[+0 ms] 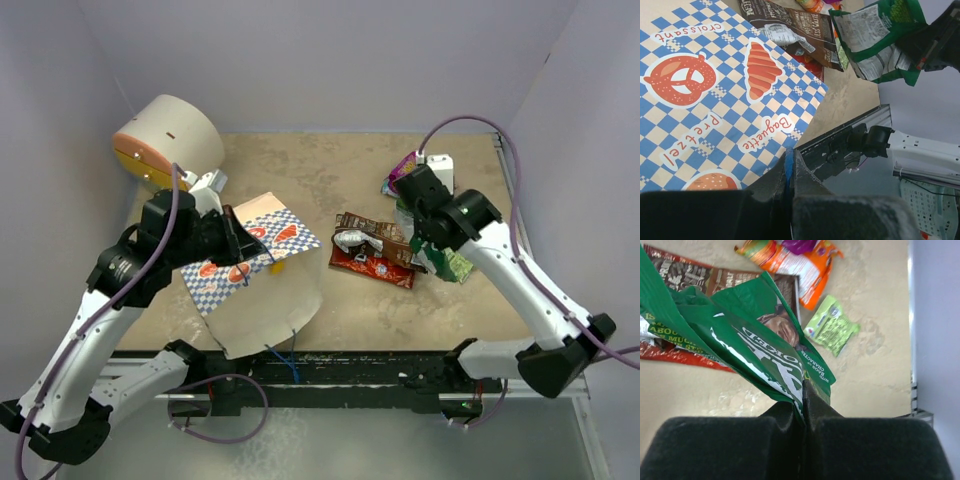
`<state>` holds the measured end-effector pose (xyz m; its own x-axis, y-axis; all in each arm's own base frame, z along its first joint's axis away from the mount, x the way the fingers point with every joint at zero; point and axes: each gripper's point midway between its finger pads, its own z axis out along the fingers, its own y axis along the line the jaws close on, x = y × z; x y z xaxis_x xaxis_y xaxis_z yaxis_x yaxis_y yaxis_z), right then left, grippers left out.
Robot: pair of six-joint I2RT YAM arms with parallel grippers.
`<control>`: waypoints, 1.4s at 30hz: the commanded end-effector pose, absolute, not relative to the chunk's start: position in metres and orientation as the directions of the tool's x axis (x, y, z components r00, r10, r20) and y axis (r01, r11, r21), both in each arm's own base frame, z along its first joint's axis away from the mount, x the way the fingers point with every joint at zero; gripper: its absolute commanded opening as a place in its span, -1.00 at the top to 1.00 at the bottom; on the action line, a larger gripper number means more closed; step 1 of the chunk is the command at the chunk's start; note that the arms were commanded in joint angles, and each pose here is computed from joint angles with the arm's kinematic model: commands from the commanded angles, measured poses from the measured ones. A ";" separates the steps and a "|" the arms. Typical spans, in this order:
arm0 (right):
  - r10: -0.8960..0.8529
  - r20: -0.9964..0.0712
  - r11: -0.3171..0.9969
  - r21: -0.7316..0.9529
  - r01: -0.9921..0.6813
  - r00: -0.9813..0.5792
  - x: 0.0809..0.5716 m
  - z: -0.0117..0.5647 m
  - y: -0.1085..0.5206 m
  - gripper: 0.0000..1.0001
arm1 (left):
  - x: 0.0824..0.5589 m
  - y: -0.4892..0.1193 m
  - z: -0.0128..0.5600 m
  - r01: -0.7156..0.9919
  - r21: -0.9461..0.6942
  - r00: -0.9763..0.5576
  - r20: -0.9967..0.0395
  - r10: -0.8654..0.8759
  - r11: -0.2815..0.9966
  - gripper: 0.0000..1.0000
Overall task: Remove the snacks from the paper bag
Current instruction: Place the snack at the center of the board.
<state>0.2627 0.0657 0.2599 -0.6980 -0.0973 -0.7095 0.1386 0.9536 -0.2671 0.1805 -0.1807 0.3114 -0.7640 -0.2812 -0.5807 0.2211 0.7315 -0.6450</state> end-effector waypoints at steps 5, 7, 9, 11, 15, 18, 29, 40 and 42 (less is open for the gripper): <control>0.154 -0.590 0.952 -0.125 0.279 -0.792 0.294 0.221 0.122 1.00 | 0.193 -0.192 0.317 0.350 -0.595 -0.733 -0.655 -0.185 0.723 1.00; 0.205 -0.578 0.940 -0.109 0.324 -0.790 0.306 0.216 0.133 1.00 | 0.193 -0.192 0.317 0.369 -0.582 -0.727 -0.666 -0.165 0.725 1.00; 0.255 -0.567 0.924 -0.095 0.370 -0.783 0.317 0.210 0.143 1.00 | 0.192 -0.192 0.319 0.396 -0.565 -0.718 -0.682 -0.140 0.723 1.00; 0.294 -0.561 0.913 -0.076 0.402 -0.774 0.327 0.205 0.153 0.97 | 0.191 -0.190 0.320 0.421 -0.539 -0.703 -0.703 -0.113 0.729 1.00; 0.369 -0.552 0.882 -0.046 0.469 -0.748 0.342 0.198 0.165 0.94 | 0.191 -0.184 0.323 0.454 -0.484 -0.672 -0.737 -0.068 0.748 1.00; 0.420 -0.544 0.854 -0.036 0.520 -0.727 0.349 0.192 0.169 0.94 | 0.189 -0.181 0.323 0.472 -0.458 -0.661 -0.749 -0.041 0.753 1.00; 0.514 -0.584 0.740 -0.069 0.669 -0.628 0.357 0.168 0.148 0.72 | 0.182 -0.176 0.322 0.548 -0.381 -0.616 -0.786 0.050 0.745 1.00; 0.547 -0.534 0.802 0.116 0.585 -0.645 0.397 0.145 0.199 0.29 | 0.180 -0.170 0.329 0.525 -0.387 -0.608 -0.794 0.017 0.758 1.00; 0.552 -0.526 0.810 0.151 0.567 -0.647 0.402 0.145 0.207 0.15 | 0.180 -0.170 0.331 0.510 -0.398 -0.613 -0.790 -0.002 0.763 1.00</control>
